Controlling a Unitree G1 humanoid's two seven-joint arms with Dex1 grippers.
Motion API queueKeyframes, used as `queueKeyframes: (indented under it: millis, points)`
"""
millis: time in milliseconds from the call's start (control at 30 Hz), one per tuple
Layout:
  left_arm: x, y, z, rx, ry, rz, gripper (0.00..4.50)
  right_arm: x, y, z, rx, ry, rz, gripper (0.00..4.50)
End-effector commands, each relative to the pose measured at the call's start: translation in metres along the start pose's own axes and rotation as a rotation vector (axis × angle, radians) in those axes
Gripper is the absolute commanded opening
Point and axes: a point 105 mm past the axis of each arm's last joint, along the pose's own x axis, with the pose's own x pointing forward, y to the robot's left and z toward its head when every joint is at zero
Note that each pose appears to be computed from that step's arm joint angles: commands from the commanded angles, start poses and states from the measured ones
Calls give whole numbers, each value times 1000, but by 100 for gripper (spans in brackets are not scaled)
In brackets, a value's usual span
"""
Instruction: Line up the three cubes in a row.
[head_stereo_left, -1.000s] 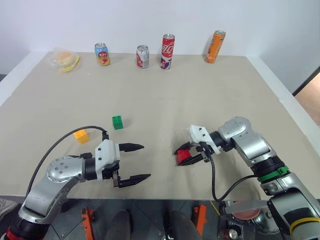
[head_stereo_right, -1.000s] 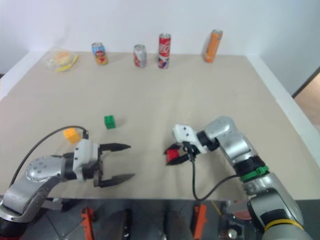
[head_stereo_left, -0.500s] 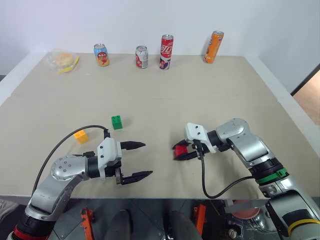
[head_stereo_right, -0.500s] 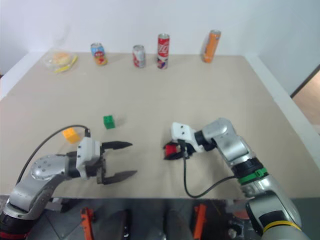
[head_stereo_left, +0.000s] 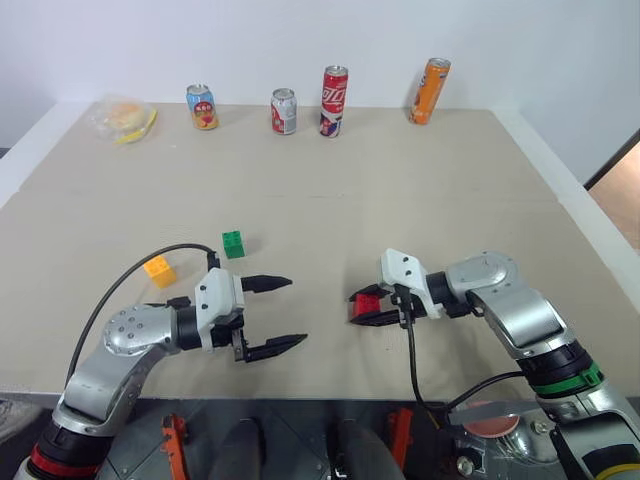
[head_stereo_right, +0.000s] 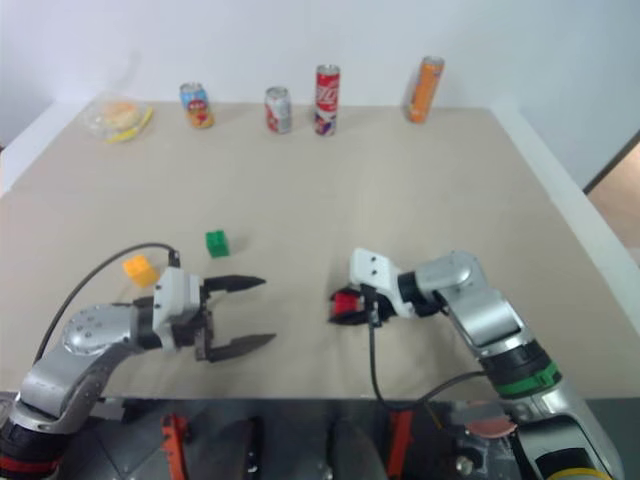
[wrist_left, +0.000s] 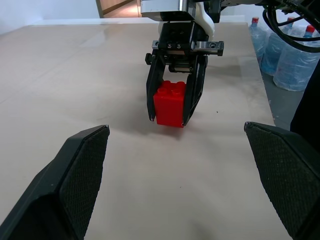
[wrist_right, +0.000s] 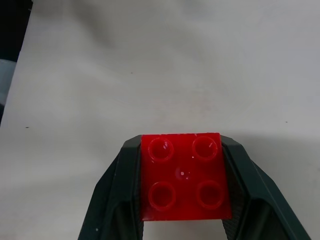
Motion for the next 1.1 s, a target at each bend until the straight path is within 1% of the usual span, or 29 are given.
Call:
queueKeyframes:
  millis: [33,300,700,733,867,933,1000,1033,1100]
  points:
    - [1,3,9,25,-29,-8,450,-6,0,9,-35,-19,-11,129]
    - [2,4,10,19,-27,0,450,1,-7,-1,-40,7,-15,129]
    - [2,-1,9,1,-26,25,450,4,-9,0,-67,-5,23,129]
    - [2,-1,9,1,-26,28,450,4,-9,1,-70,-8,30,235]
    - [2,-2,10,1,-27,34,450,3,-8,1,-80,-8,46,374]
    - [2,-2,10,-4,-30,44,450,1,-7,6,-80,-31,65,443]
    - [1,0,11,-18,-43,74,450,-3,-5,14,-85,-57,77,447]
    - [0,8,14,-39,-71,140,450,-8,-5,21,-87,-89,78,447]
    - [-3,33,24,-56,-143,354,450,-21,-8,47,-65,-215,68,447]
